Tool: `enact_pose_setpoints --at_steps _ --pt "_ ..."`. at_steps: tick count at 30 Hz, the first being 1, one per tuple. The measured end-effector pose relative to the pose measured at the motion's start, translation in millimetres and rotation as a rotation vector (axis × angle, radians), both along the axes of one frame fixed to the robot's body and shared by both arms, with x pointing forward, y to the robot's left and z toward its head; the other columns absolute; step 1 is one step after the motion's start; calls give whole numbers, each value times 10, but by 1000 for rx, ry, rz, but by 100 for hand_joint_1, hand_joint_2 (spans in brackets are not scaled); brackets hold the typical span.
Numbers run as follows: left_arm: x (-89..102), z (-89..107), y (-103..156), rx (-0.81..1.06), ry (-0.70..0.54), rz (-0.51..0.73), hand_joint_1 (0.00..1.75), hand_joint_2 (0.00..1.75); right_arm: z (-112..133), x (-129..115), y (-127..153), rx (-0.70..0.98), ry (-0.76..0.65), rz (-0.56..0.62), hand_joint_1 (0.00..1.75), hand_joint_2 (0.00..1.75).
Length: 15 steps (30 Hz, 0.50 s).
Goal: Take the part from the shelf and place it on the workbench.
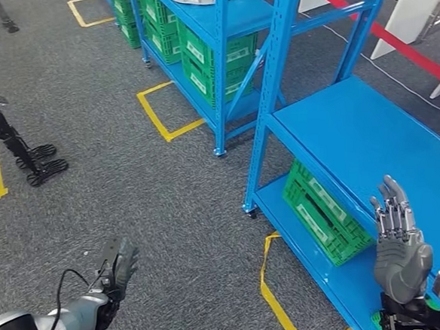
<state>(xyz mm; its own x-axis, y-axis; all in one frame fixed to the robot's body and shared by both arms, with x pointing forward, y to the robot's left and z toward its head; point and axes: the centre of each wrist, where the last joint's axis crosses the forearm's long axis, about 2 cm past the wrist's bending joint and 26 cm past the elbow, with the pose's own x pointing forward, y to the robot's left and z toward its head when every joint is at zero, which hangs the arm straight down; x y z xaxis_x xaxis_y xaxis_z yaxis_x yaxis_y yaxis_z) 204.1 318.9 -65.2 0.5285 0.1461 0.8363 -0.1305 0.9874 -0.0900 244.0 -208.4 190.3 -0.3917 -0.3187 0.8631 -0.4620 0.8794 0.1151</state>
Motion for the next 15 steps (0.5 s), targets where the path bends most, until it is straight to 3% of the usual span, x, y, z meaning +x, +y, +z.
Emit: enact_pose_setpoints --at_steps 15 --pt "-78 -30 69 3 4 18 0 0 -15 131 19 -17 -25 25 0 0"
